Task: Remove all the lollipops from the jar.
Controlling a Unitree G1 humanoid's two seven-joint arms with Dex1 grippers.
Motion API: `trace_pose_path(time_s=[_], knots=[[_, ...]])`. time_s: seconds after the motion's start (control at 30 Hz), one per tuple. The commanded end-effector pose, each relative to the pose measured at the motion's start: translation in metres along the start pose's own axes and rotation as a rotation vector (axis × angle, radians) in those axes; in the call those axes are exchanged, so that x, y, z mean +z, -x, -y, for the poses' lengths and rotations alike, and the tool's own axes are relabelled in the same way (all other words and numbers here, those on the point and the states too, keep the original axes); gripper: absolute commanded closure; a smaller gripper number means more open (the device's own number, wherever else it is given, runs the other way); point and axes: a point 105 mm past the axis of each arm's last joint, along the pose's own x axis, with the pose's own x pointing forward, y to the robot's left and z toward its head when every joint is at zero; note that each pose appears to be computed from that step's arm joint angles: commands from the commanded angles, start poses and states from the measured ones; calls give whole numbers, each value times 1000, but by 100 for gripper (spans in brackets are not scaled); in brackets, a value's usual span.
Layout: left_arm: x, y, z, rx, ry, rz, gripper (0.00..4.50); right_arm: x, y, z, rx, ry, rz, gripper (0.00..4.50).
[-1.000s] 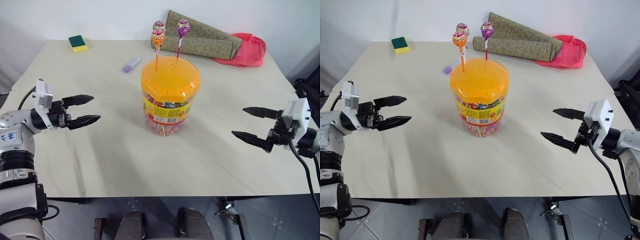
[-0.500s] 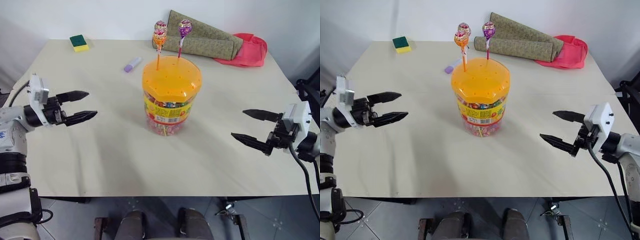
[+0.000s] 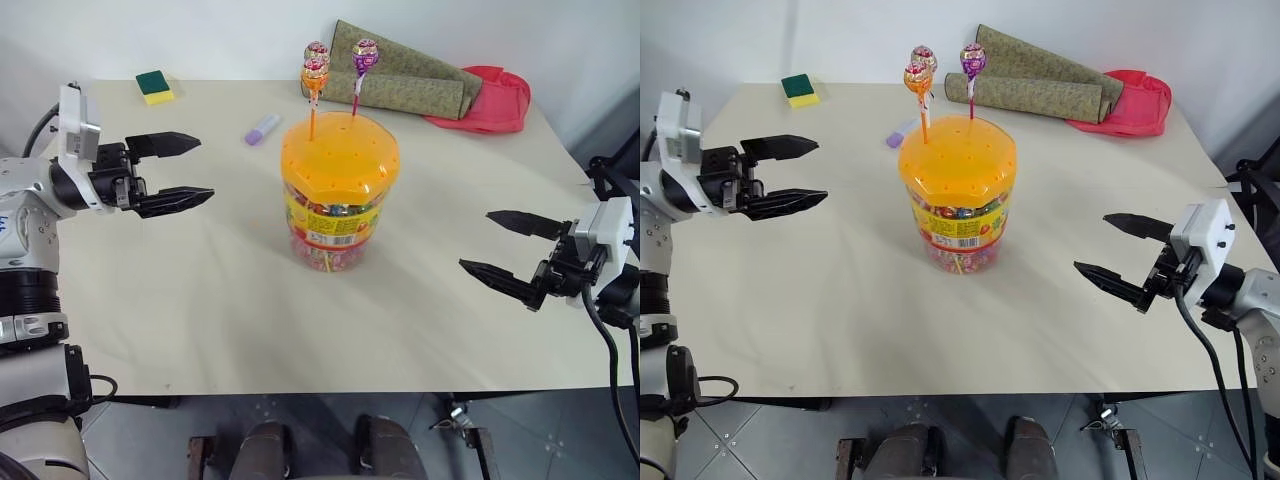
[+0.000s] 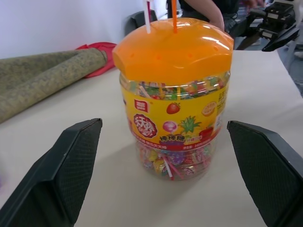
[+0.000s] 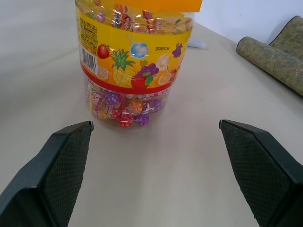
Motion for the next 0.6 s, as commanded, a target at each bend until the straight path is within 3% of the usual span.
trace_pose_path(time_s=[0.03,0.6], knots=[[20,-14,0,-58,-54,40,0,12,2,0,-15,39,40,4],[35,-74,13,-243,-1,109,0,15,-1,1,-29,47,62,4]])
